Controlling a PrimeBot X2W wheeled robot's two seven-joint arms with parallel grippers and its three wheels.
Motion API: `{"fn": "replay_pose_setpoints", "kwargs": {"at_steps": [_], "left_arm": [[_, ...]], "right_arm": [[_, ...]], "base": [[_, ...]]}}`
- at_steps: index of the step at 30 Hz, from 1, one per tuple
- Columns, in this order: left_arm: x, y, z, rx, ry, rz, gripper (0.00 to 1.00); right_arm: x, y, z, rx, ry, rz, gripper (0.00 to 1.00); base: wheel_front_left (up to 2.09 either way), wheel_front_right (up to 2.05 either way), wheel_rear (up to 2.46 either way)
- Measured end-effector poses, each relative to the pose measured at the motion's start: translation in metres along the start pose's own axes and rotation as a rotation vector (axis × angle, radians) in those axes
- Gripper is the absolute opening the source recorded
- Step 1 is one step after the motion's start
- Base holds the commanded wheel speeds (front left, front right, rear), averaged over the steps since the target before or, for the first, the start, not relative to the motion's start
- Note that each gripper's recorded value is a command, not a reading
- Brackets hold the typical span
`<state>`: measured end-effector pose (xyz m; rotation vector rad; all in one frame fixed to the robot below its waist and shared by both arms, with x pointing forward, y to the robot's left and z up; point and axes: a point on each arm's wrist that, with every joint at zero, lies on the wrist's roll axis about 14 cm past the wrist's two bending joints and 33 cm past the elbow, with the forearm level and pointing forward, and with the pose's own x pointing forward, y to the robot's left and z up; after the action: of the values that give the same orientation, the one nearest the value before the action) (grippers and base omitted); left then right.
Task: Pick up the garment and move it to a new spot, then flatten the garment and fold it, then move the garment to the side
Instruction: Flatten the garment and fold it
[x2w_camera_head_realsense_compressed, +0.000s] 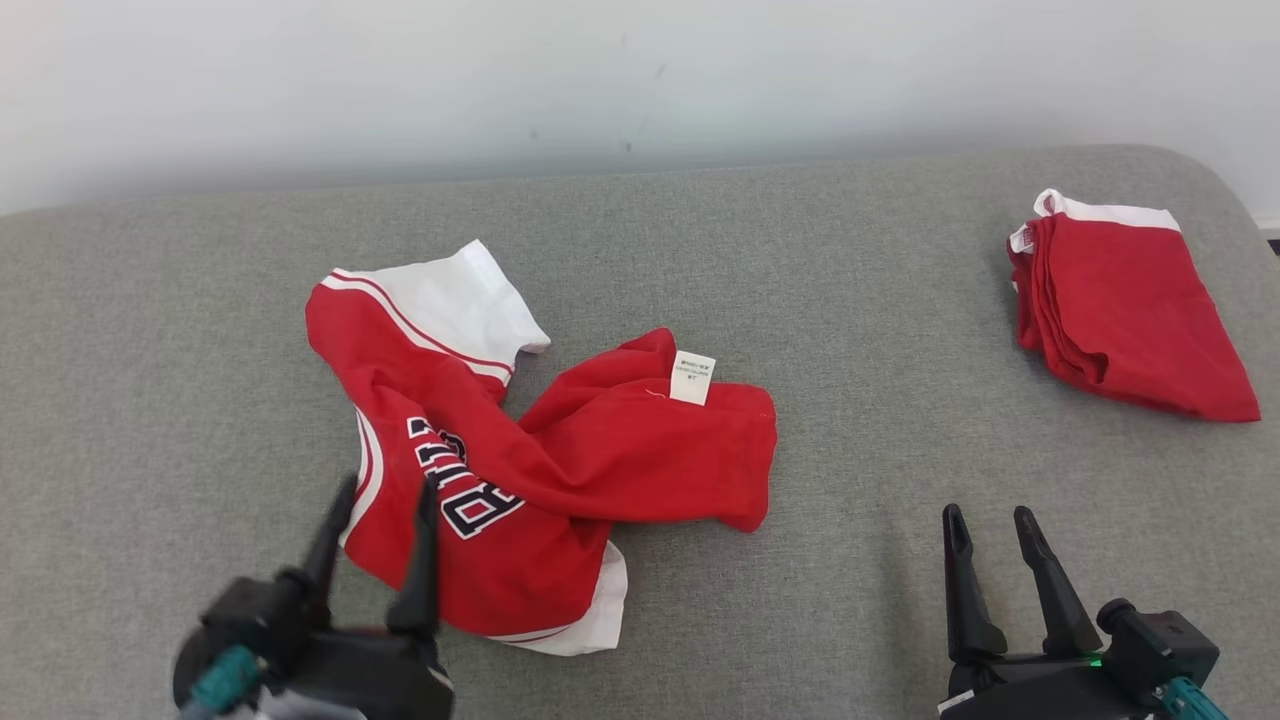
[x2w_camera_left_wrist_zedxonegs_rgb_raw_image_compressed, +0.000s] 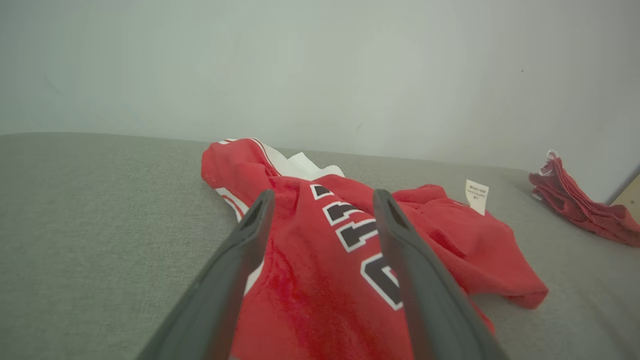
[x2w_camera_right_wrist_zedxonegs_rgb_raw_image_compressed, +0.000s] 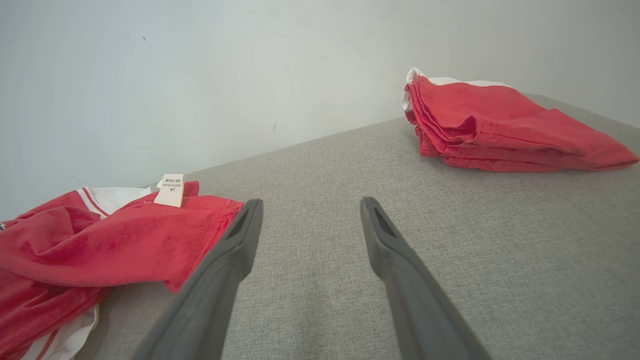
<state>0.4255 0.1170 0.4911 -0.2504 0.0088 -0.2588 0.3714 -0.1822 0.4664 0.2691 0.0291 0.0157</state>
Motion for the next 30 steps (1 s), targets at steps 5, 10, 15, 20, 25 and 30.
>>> {"fn": "replay_pose_setpoints", "kwargs": {"at_steps": [5,10,15,20,25,30], "left_arm": [[-0.024,-0.014,-0.03,-0.044,0.082,-0.008,1.0],[-0.039,-0.017,-0.051,-0.075,0.146,0.01,1.0],[-0.047,-0.036,-0.072,-0.088,0.217,-0.043,1.0],[-0.056,-0.043,-0.092,-0.101,0.283,-0.051,1.0],[-0.065,-0.048,-0.114,-0.091,0.357,-0.067,1.0],[-0.055,-0.05,-0.114,-0.102,0.349,-0.064,1.0]], "right_arm": [[0.002,0.002,-0.001,0.0,0.003,0.006,1.0],[0.002,0.002,-0.002,0.001,0.006,0.007,1.0],[0.0,-0.001,-0.003,0.0,0.01,-0.002,1.0],[-0.002,-0.005,-0.003,-0.002,0.011,-0.015,1.0],[-0.004,-0.009,-0.004,-0.004,0.014,-0.028,1.0],[-0.005,-0.011,-0.004,-0.008,0.014,-0.034,1.0]], "base": [[0.0,0.0,0.0],[0.0,0.0,0.0],[0.0,0.0,0.0],[0.0,0.0,0.0],[0.0,0.0,0.0],[0.0,0.0,0.0]]}}
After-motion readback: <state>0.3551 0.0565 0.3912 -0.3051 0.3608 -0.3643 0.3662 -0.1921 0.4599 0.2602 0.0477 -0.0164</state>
